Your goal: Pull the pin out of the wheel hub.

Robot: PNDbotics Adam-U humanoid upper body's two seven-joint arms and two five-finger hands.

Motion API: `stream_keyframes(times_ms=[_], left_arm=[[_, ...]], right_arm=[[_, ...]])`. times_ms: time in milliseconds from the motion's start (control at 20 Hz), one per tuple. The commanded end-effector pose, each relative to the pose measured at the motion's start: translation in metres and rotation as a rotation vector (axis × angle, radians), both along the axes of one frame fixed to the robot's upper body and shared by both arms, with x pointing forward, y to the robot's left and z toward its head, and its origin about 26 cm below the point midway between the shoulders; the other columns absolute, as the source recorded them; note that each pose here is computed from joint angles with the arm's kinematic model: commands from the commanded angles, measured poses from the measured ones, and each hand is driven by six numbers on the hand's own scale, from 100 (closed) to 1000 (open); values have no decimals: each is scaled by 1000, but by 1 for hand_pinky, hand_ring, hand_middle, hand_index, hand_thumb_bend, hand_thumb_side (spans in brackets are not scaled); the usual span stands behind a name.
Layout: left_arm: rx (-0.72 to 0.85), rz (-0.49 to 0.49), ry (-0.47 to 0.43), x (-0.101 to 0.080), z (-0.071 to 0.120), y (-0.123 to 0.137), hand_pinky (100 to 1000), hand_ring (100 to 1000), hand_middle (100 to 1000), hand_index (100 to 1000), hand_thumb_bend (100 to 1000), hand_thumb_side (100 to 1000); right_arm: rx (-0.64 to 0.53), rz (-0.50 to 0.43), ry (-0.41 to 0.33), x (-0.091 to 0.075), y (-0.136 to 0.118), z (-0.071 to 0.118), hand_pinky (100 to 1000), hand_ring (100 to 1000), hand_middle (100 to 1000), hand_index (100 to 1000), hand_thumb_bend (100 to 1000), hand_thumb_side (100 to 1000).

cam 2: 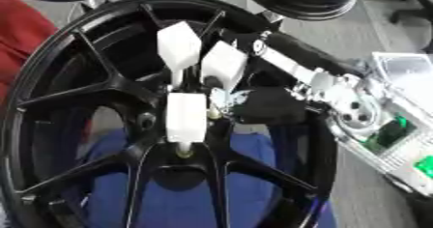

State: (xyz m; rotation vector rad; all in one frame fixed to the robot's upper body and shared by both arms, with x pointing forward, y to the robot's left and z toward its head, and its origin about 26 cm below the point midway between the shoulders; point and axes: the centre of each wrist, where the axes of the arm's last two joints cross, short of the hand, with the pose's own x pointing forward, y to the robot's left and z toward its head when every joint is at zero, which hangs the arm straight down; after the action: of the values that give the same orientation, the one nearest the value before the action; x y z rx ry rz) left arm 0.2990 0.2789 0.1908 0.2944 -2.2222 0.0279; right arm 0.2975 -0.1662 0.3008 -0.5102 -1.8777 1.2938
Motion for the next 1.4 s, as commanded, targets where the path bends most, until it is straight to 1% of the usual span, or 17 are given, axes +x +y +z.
stream_keyframes(times_ms=[50, 250, 350, 450, 600, 1100, 1300, 1400], left_arm=[[11, -5, -23, -3, 7, -2, 675, 653, 582, 659, 378, 589], [12, -5, -21, -3, 6, -2, 675, 653, 582, 659, 378, 591], [12, -5, -19, -3, 6, -1, 676, 654, 582, 659, 378, 591], [13, -4, -18, -3, 6, -1, 676, 655, 583, 658, 377, 591], [15, -3, -16, -3, 5, -2, 677, 657, 583, 658, 376, 591], [12, -9, -7, -3, 4, -2, 678, 659, 585, 658, 374, 592], [10, -10, -1, -3, 4, -2, 680, 661, 586, 656, 373, 592], [10, -11, 0, -3, 4, -2, 680, 661, 586, 656, 373, 592]], right_arm=[[41, -7, -33, -3, -3, 10, 751, 668, 419, 677, 100, 536], [79, -15, -35, -3, -3, 11, 744, 635, 393, 639, 100, 507], [102, -16, -49, -3, -5, 13, 737, 622, 377, 610, 100, 488], [126, -16, -70, -3, -7, 17, 737, 621, 372, 603, 100, 475], [152, -17, -101, -4, -12, 25, 736, 616, 366, 595, 100, 447], [198, -33, -161, -7, -29, 50, 736, 607, 353, 582, 100, 368], [219, -50, -183, -9, -35, 60, 738, 603, 346, 574, 100, 330], [240, -72, -199, -11, -40, 67, 741, 602, 344, 573, 100, 329]])
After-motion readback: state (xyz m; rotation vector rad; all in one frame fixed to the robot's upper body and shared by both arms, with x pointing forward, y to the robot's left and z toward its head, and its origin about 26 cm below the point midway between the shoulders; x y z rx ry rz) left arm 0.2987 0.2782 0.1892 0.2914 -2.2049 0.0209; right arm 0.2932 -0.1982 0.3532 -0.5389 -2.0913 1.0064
